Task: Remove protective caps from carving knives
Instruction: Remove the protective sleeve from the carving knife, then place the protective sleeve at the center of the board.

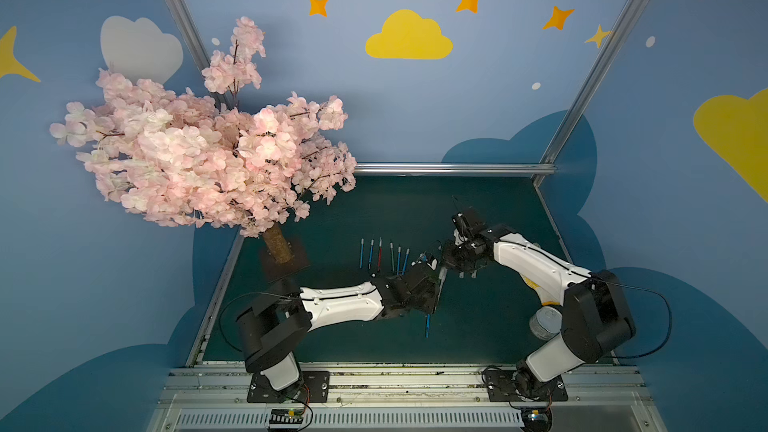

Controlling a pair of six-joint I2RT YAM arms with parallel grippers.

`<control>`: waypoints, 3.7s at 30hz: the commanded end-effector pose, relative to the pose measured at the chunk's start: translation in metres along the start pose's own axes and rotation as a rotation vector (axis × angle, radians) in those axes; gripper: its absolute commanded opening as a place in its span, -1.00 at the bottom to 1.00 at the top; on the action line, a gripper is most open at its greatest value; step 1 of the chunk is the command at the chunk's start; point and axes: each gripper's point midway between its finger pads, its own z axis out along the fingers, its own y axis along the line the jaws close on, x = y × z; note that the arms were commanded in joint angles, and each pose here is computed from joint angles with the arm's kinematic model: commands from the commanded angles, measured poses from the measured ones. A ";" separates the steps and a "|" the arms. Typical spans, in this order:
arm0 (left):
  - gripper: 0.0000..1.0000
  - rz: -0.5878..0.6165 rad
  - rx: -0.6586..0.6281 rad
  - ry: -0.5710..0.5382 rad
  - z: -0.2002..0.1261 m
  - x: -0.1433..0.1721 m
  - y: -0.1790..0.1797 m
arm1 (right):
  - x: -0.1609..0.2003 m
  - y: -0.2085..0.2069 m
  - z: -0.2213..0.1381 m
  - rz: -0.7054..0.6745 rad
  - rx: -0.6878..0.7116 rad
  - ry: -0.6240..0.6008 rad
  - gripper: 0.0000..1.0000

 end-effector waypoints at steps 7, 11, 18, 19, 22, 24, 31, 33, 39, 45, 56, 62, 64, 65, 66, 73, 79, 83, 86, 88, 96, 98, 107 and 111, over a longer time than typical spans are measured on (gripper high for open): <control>-0.90 0.020 -0.037 0.174 -0.003 0.053 0.014 | -0.058 0.002 -0.020 0.012 -0.006 -0.187 -0.94; -0.90 0.014 -0.037 0.181 -0.002 0.056 0.015 | -0.062 -0.001 -0.022 0.021 -0.009 -0.194 -0.95; -0.90 0.001 -0.033 0.174 -0.001 0.056 0.015 | -0.071 -0.005 -0.028 0.049 -0.015 -0.216 -0.97; -0.90 -0.002 -0.033 0.174 -0.001 0.055 0.015 | -0.072 -0.007 -0.028 0.054 -0.013 -0.218 -0.97; -0.90 -0.003 -0.035 0.175 -0.001 0.057 0.016 | -0.075 -0.008 -0.029 0.063 -0.016 -0.223 -0.97; -0.90 -0.005 -0.038 0.175 -0.001 0.058 0.017 | -0.076 -0.008 -0.030 0.061 -0.017 -0.223 -0.97; -0.90 -0.030 -0.045 0.146 -0.008 0.049 0.016 | -0.069 -0.012 -0.028 0.012 -0.005 -0.199 -0.95; -0.90 -0.037 -0.054 0.136 -0.011 0.046 0.018 | -0.062 -0.016 -0.026 -0.022 0.009 -0.173 -0.93; -0.89 -0.063 -0.063 0.106 -0.017 0.033 0.025 | -0.039 -0.032 -0.017 -0.097 0.037 -0.101 -0.92; -0.89 -0.081 -0.061 0.081 -0.022 0.022 0.031 | -0.019 -0.045 -0.001 -0.130 0.058 -0.044 -0.91; -0.88 -0.100 -0.061 0.064 -0.025 0.016 0.037 | -0.010 -0.060 0.027 -0.117 0.096 -0.001 -0.85; -0.88 -0.110 -0.062 0.062 -0.025 0.016 0.040 | -0.010 -0.063 0.036 -0.115 0.111 0.011 -0.80; -0.88 -0.111 -0.062 0.064 -0.025 0.017 0.040 | -0.011 -0.063 0.038 -0.116 0.113 0.012 -0.80; -0.88 -0.113 -0.062 0.065 -0.025 0.016 0.041 | -0.012 -0.062 0.039 -0.116 0.113 0.011 -0.79; -0.88 -0.114 -0.062 0.062 -0.025 0.016 0.041 | -0.013 -0.062 0.040 -0.115 0.114 0.012 -0.79; -0.88 -0.114 -0.064 0.065 -0.025 0.015 0.041 | -0.020 -0.061 0.044 -0.129 0.131 0.013 -0.75; -0.88 -0.117 -0.062 0.066 -0.025 0.014 0.041 | -0.023 -0.060 0.043 -0.138 0.142 0.014 -0.66; -0.88 -0.118 -0.066 0.068 -0.025 0.013 0.042 | -0.024 -0.060 0.042 -0.142 0.147 0.012 -0.56; -0.88 -0.120 -0.066 0.067 -0.025 0.012 0.042 | -0.024 -0.060 0.040 -0.146 0.151 0.007 -0.51; -0.88 -0.121 -0.065 0.068 -0.025 0.012 0.042 | -0.024 -0.061 0.038 -0.149 0.154 0.005 -0.49; -0.89 -0.124 -0.058 0.068 -0.023 0.010 0.040 | -0.023 -0.056 0.033 -0.163 0.118 0.013 -0.46; -0.88 -0.125 -0.050 0.070 -0.022 0.009 0.038 | -0.022 -0.052 0.031 -0.167 0.090 0.014 -0.47; -0.89 -0.081 0.119 0.090 -0.010 0.007 0.004 | -0.023 -0.047 0.019 -0.175 0.071 0.009 -0.46; -0.89 -0.054 0.169 0.107 -0.003 0.006 -0.011 | -0.022 -0.045 0.017 -0.176 0.065 0.008 -0.46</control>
